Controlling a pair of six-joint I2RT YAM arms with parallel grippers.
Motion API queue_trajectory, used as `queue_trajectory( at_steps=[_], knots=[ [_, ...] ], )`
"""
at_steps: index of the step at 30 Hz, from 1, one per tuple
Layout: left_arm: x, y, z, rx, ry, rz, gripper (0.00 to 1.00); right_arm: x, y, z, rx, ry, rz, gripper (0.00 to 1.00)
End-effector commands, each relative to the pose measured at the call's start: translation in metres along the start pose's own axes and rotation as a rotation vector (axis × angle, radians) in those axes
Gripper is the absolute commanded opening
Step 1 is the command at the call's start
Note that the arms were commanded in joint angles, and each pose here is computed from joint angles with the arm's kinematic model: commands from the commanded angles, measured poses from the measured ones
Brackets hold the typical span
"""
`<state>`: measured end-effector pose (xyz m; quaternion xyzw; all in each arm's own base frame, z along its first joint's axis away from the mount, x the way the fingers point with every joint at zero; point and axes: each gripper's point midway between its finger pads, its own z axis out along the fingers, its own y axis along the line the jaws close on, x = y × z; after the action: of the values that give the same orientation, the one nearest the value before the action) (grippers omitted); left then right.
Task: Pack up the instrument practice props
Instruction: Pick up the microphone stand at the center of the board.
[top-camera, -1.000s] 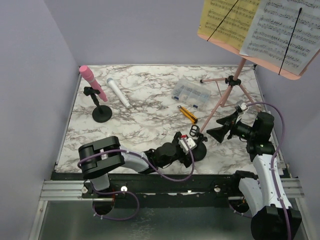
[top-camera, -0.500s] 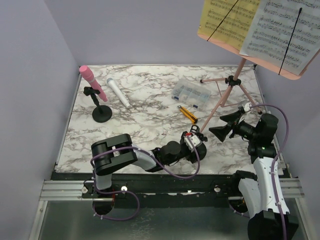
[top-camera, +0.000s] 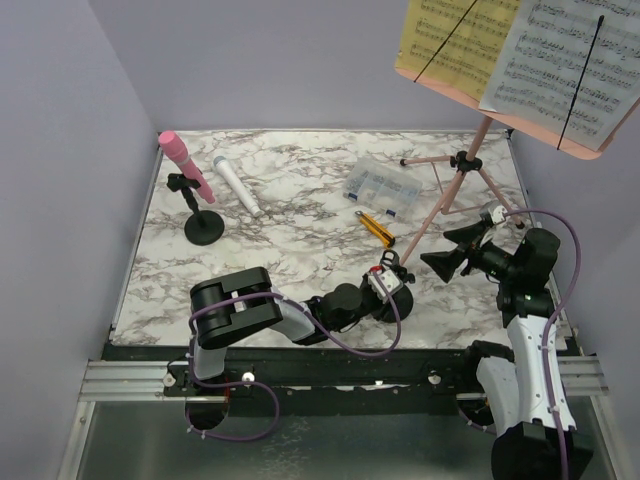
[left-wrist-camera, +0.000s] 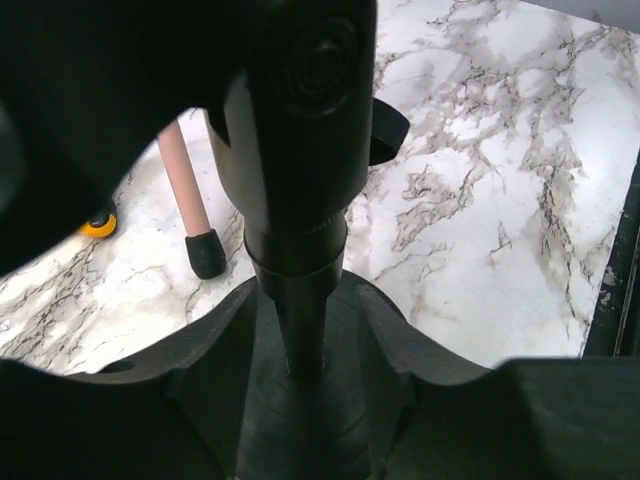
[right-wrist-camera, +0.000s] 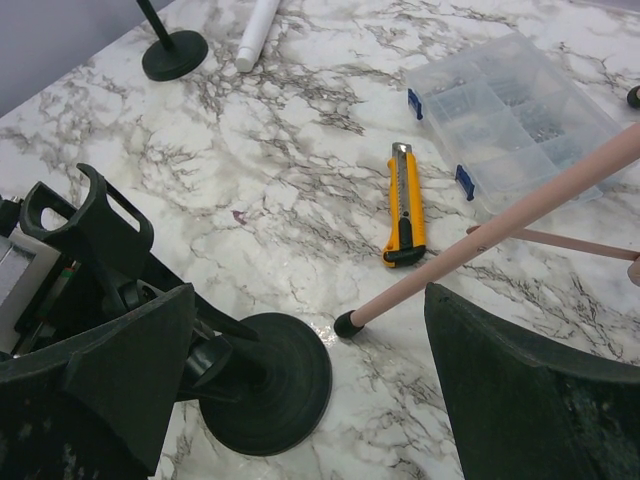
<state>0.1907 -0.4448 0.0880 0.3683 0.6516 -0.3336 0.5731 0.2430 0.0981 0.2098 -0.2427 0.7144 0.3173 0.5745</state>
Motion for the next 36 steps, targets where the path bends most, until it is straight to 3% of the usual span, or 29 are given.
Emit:
queue_trajectory(
  at_steps=[1, 16, 25, 32, 36],
  knots=[
    [-0.011, 0.007, 0.002, -0.039, -0.045, -0.004, 0.42, -0.007, -0.004, -0.002, 0.020, -0.019, -0.032, 1.00],
    [-0.031, 0.002, -0.003, -0.008, -0.094, 0.001, 0.00, -0.007, -0.006, -0.004, 0.031, -0.024, -0.033, 1.00],
    [-0.060, 0.003, -0.026, 0.004, -0.154, -0.028, 0.00, -0.008, -0.008, -0.006, 0.039, -0.028, -0.037, 1.00],
    [-0.082, 0.039, -0.055, -0.164, -0.206, -0.053, 0.00, -0.009, -0.008, -0.006, 0.045, -0.030, -0.038, 1.00],
    [-0.091, 0.069, -0.064, -0.262, -0.177, -0.059, 0.00, -0.008, -0.009, -0.006, 0.044, -0.029, -0.035, 1.00]
  ],
)
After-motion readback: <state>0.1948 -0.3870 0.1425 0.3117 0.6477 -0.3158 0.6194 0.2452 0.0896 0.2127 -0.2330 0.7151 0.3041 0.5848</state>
